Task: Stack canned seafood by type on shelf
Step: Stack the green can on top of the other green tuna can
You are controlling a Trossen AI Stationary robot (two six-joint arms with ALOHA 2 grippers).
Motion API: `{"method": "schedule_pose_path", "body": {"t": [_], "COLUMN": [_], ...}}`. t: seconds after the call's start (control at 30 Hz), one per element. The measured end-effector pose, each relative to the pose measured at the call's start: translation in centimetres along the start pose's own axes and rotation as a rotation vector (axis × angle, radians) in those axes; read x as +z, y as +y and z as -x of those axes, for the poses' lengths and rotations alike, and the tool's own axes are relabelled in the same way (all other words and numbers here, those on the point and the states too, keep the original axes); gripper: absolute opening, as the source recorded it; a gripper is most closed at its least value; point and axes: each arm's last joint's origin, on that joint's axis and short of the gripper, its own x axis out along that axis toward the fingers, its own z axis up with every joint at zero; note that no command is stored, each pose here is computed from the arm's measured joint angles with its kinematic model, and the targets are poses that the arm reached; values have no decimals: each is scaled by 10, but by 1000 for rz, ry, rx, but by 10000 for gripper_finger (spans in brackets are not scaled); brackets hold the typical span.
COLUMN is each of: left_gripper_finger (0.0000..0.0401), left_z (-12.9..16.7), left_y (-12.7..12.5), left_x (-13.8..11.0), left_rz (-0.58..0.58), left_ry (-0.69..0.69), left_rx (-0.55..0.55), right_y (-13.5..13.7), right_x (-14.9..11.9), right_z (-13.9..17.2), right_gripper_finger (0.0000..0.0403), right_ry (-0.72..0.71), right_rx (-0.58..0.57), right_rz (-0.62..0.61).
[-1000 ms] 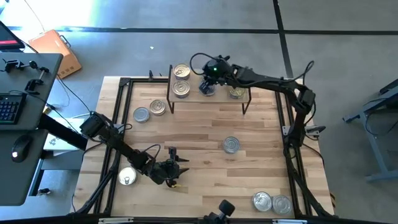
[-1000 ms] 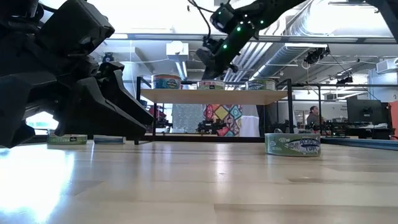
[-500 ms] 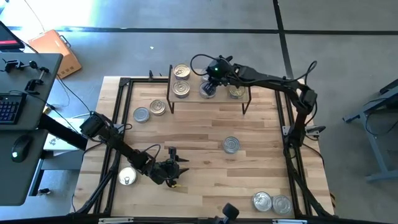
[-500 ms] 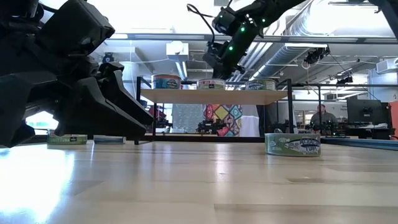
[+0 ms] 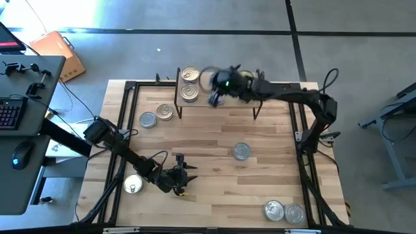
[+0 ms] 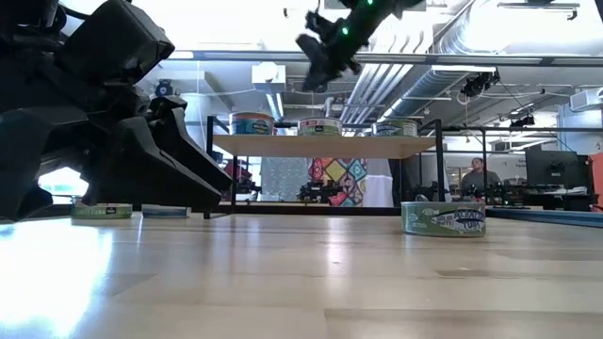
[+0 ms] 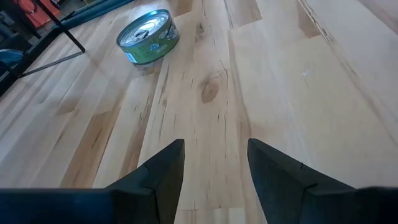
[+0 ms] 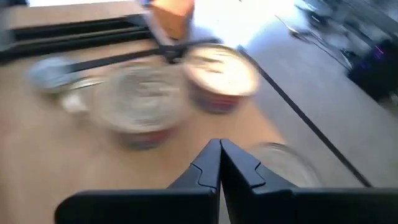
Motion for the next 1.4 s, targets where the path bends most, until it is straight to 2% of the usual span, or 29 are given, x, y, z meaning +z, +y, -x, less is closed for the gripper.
{"method": "schedule_pose_path", "body": {"t": [0.17, 0.37, 0.5, 0.63, 0.8, 0.9, 0.97, 1.13, 1.3, 1.4], "left_gripper_finger": [167, 167, 167, 167, 167, 167, 167, 167, 167, 167], "left_z": [6, 15, 16, 14, 9, 4, 0, -9, -13, -14], "left_y": [-7, -14, -14, -13, -8, -4, 0, 9, 13, 14], "left_x": [0, 0, 0, 0, 0, 1, 1, 1, 3, 3], "left_rz": [21, 10, 9, 11, 14, 50, 81, 156, 179, 183], "left_ry": [-16, -39, -40, -37, -27, -16, -6, 17, 11, 3], "left_rx": [-1, 50, 54, 61, 56, 33, 9, -53, -85, -90], "right_y": [86, 174, 223, 256, 273, 278, 276, 259, 240, 241], "right_x": [-6, -32, -73, -121, -151, -161, -162, -162, -181, -197], "right_z": [33, 100, 136, 170, 211, 225, 227, 225, 226, 236], "right_gripper_finger": [0, 0, 0, 0, 0, 0, 1, 31, 92, 120], "right_ry": [-5, -7, -29, -53, -52, 11, 78, 342, 770, 947], "right_rx": [192, 215, 270, 296, 328, 415, 429, 383, 244, 210], "right_rz": [174, 331, 341, 282, 174, 79, 23, -83, -228, -286]}}
